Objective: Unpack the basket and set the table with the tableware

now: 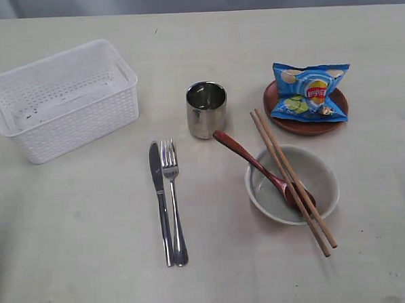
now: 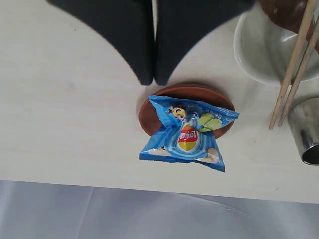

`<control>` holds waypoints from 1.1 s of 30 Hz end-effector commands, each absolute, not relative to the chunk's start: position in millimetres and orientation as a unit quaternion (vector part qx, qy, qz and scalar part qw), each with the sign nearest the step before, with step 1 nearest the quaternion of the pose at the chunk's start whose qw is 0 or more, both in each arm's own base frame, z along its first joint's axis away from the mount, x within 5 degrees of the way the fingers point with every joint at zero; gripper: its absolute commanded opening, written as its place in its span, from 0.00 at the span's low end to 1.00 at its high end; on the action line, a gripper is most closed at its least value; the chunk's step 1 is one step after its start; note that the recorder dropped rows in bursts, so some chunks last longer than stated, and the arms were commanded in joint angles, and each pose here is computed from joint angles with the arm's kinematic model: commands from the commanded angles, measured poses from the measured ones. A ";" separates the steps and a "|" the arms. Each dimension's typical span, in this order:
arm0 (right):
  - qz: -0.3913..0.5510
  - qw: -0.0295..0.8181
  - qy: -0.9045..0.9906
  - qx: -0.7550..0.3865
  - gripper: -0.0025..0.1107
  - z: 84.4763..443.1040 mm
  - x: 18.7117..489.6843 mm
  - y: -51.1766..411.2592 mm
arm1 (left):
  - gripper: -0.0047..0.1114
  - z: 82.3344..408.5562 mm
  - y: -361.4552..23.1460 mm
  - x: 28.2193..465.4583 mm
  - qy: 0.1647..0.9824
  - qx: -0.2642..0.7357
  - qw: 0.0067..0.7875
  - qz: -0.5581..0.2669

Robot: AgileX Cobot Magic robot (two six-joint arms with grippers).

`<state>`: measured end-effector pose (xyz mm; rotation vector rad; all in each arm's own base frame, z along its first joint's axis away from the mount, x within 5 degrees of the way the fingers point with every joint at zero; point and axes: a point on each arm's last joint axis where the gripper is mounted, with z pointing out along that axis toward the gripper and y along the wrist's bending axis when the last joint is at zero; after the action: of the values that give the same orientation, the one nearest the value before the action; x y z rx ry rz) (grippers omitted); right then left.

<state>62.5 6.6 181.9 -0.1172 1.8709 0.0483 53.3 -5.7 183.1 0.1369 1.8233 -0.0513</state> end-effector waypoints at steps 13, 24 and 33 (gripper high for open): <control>0.025 0.594 0.803 -0.041 0.03 182.1 62.2 6.4 | 0.04 182.4 -6.2 53.2 0.789 0.058 0.611 -0.028; 0.025 0.594 0.803 -0.041 0.03 182.1 62.2 6.4 | 0.04 182.4 -6.2 53.2 0.789 0.058 0.611 -0.028; 0.025 0.594 0.803 -0.041 0.03 182.1 62.2 6.4 | 0.04 182.4 -6.2 53.2 0.789 0.058 0.611 -0.028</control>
<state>62.5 6.6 181.9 -0.1084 1.8715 0.0547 53.3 -5.7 183.1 0.1369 1.8233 -0.0513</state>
